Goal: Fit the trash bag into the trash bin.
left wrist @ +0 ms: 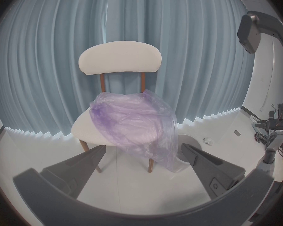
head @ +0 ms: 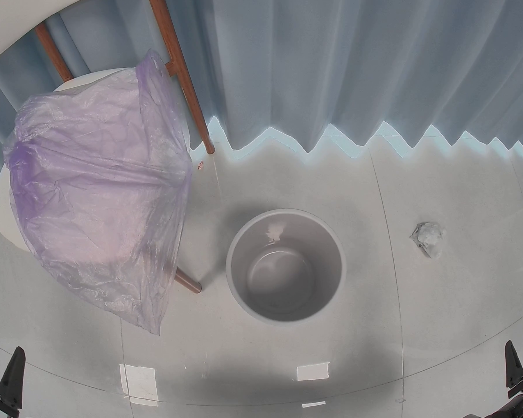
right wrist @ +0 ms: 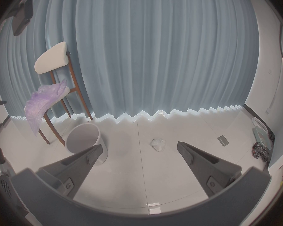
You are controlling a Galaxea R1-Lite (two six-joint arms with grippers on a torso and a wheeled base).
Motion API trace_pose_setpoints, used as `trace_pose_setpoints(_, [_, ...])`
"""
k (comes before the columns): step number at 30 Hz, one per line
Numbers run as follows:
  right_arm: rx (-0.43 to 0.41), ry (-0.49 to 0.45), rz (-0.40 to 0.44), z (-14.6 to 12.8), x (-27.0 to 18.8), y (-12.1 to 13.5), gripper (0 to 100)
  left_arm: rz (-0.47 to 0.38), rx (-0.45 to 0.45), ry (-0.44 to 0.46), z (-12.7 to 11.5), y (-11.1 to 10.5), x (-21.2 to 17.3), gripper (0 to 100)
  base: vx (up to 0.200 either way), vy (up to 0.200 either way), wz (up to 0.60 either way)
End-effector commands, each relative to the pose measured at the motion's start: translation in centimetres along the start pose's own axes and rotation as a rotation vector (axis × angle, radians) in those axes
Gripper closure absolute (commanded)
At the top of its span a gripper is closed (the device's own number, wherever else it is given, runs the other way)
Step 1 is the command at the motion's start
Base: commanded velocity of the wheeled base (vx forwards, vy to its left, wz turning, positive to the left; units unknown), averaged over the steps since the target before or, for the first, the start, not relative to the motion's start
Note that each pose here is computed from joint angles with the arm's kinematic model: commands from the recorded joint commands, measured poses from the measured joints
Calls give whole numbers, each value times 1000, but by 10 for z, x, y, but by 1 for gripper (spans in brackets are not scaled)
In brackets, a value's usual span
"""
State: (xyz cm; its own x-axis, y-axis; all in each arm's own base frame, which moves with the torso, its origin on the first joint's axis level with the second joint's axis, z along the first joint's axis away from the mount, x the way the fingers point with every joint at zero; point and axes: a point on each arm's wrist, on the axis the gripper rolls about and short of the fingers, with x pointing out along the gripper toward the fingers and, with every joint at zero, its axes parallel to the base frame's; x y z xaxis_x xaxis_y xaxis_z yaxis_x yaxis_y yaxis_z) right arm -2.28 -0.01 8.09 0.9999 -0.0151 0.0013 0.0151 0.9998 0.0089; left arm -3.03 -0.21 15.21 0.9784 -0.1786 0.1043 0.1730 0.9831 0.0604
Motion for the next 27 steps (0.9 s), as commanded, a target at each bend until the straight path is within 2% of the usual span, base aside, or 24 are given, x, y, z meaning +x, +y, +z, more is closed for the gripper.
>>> trace_pose_setpoints(1, [0,0,0,-5,0,0,0,-39,-11,55,17,3,16,0,0,0,0])
trace_pose_setpoints(9, [0,0,0,-5,0,0,0,-61,-21,112,41,8,49,0,0,0,0])
trace_pose_setpoints(17, [0,0,0,-5,0,0,0,-110,-8,187,47,10,71,0,0,0,0])
trace_pose_setpoints(20, [0,0,0,-5,0,0,0,-145,72,239,48,11,88,0,0,-200,0])
trace_pose_setpoints(23, [0,0,0,-5,0,0,0,-159,133,246,53,12,97,0,0,-200,0])
trace_pose_setpoints(27, [0,0,0,-5,0,0,0,-164,217,260,59,14,111,0,0,0,0])
